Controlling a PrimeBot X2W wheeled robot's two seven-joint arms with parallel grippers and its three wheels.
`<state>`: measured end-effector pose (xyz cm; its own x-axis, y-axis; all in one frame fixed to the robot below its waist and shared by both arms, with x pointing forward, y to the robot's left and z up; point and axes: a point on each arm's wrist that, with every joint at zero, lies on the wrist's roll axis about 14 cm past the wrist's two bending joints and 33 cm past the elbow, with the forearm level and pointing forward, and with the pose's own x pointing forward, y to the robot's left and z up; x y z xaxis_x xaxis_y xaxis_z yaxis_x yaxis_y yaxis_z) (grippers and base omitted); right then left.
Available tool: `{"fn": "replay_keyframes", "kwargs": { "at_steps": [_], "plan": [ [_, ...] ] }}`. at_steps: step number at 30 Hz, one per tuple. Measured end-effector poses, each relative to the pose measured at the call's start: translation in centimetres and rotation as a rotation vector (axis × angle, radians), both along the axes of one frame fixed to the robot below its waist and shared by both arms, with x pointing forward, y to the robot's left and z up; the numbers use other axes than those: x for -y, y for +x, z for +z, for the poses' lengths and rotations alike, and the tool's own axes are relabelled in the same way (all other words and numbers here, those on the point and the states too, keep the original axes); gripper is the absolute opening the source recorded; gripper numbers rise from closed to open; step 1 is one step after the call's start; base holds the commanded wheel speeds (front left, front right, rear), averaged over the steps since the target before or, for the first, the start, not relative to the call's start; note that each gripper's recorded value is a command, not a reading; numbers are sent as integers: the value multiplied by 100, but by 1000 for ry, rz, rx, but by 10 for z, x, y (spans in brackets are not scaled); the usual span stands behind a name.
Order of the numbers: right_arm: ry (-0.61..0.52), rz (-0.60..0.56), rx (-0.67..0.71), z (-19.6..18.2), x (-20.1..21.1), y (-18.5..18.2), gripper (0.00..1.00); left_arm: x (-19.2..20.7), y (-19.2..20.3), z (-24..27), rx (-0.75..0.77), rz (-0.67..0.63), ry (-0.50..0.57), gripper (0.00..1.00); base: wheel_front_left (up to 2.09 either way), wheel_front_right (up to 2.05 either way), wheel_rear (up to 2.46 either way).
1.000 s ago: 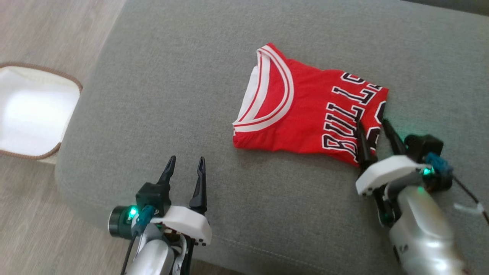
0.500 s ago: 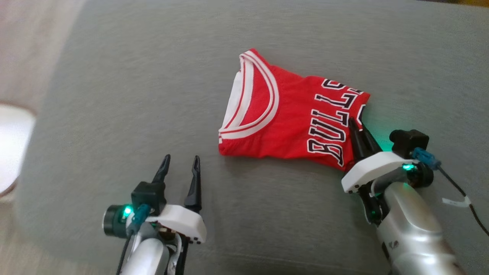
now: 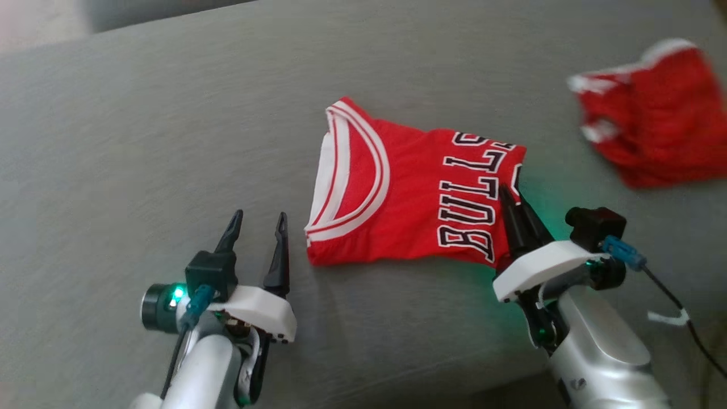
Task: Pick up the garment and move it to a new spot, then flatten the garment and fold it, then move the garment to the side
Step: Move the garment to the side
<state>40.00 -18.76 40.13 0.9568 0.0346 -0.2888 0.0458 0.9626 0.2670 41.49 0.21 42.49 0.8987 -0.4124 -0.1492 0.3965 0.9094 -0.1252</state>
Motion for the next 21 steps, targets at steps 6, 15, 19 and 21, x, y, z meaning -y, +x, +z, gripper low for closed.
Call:
{"fn": "replay_keyframes", "kwargs": {
  "at_steps": [6,15,19,21],
  "plan": [
    [-20,-147,35,16,49,-30,0,56,-2,-2,-3,-157,-29,100,0,0,0],
    [-56,-344,37,23,104,-78,0,121,-13,-4,-7,-355,-62,100,0,0,0],
    [-116,-302,35,26,102,-71,0,122,-10,-7,-11,-356,-67,100,0,0,0],
    [-168,-260,36,30,100,-61,0,121,-9,-8,-9,-350,-61,100,0,0,0]
  ]
}}
